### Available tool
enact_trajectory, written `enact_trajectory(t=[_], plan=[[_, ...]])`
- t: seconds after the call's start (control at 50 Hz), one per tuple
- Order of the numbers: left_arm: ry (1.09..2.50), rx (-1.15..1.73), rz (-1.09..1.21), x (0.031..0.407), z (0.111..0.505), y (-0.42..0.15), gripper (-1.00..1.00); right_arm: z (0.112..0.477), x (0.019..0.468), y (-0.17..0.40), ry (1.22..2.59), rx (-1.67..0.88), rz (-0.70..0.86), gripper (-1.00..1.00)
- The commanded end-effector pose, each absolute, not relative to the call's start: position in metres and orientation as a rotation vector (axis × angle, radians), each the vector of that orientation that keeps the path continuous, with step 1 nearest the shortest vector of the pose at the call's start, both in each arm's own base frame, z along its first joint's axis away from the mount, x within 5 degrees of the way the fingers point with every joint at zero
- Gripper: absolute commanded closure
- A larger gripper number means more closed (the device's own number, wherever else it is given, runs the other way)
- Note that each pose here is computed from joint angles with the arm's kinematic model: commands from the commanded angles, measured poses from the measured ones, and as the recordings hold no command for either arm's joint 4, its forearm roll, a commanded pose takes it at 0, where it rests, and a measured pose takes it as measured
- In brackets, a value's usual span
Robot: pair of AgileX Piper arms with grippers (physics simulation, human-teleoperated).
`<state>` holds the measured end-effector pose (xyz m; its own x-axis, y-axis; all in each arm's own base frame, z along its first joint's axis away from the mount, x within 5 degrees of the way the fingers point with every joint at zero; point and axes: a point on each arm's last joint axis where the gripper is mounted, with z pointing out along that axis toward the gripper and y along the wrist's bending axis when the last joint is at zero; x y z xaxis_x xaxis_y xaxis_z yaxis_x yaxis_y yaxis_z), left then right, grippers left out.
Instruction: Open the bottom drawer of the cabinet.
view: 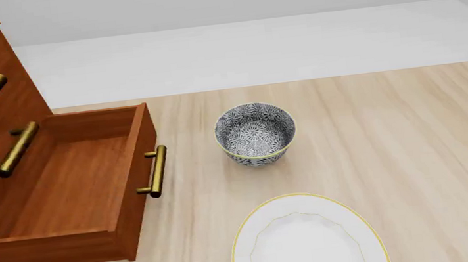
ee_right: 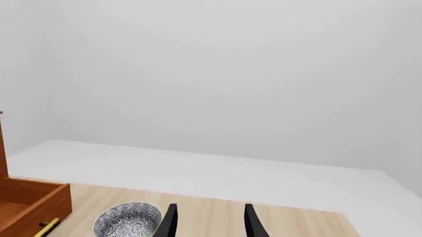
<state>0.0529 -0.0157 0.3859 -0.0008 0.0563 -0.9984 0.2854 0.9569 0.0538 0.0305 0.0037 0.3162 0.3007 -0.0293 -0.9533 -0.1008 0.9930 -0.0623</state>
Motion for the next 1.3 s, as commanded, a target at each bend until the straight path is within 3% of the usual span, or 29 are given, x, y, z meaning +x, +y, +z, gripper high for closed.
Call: enact_trajectory(t=[0.02,0.52,0.88,1.3], plan=[[1.45,0.298,-0.151,0.027,0.389,-0.008,-1.0,0.344,0.02,0.003,1.213,-0.148,0.037,-1.0],[1.102,0.282,-0.108,-0.056,0.418,0.018,-1.0,0.407,-0.018,-0.003,1.071,-0.175,0.041,-1.0],[1.022,0.284,-0.042,-0.087,0.431,0.026,-1.0,0.416,-0.047,-0.011,1.032,-0.21,0.045,-1.0],[1.054,0.305,0.018,-0.1,0.435,0.028,-1.0,0.42,-0.07,-0.016,1.057,-0.228,0.018,-1.0]])
